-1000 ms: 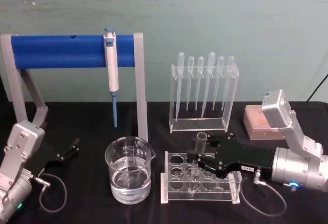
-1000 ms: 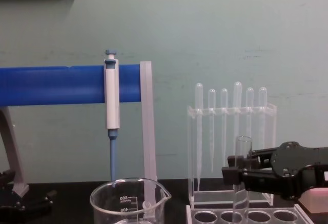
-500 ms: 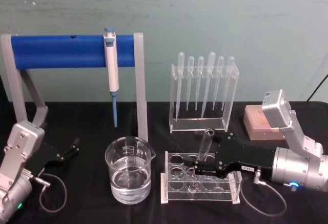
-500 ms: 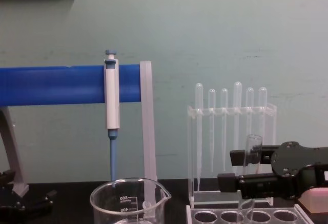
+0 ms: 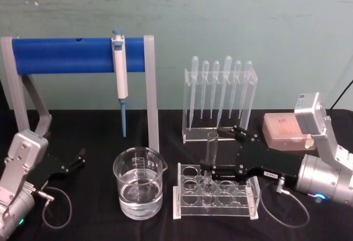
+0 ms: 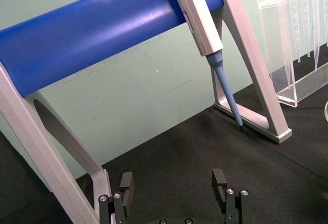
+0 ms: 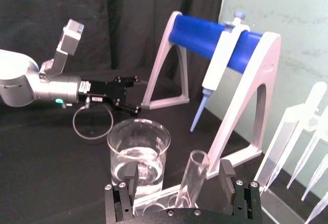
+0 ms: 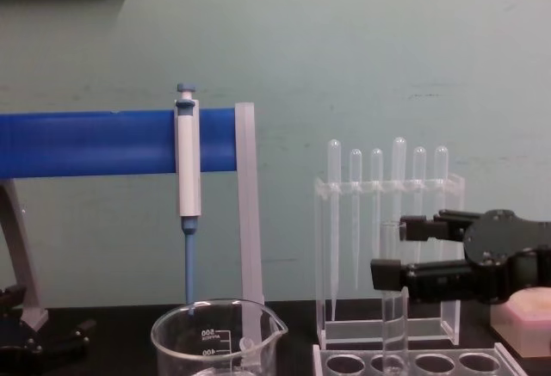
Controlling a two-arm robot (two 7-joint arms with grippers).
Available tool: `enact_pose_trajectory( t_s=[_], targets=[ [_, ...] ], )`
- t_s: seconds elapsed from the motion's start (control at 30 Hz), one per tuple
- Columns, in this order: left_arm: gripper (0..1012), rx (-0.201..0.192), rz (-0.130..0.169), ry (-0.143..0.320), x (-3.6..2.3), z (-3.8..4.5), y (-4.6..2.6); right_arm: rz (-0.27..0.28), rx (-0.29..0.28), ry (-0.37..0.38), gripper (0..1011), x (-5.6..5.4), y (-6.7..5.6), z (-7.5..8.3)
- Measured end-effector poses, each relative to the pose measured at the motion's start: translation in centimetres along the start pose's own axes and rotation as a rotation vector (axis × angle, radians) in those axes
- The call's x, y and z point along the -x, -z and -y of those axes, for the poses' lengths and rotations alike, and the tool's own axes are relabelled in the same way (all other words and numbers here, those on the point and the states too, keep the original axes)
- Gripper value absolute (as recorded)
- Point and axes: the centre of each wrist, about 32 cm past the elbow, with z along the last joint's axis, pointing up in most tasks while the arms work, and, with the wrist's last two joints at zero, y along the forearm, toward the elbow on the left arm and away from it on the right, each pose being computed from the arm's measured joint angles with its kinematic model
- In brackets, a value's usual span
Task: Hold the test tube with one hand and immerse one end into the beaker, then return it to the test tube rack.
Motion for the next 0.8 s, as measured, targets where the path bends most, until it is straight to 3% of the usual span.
enact_pose_trajectory(
  t_s=[0.2, 0.4, 0.63, 0.67, 0.8],
  targets=[
    [1000, 0.0, 0.0, 0.0, 0.0, 0.0, 0.0, 0.017, -0.043, 0.009, 1002, 0.2, -0.6, 0.1],
    [1000, 0.0, 0.0, 0.0, 0.0, 0.0, 0.0, 0.026, -0.097, 0.08, 1002, 0.8, -1.2, 0.5],
    [1000, 0.0, 0.0, 0.0, 0.0, 0.0, 0.0, 0.011, -0.167, 0.274, 1002, 2.4, -0.7, 1.3],
    [1000, 0.0, 0.0, 0.0, 0.0, 0.0, 0.0, 0.011, -0.167, 0.274, 1002, 2.4, -0.7, 1.3],
    [1000, 0.0, 0.0, 0.0, 0.0, 0.0, 0.0, 0.0, -0.193, 0.41, 1002, 3.6, 0.0, 1.6]
  ],
)
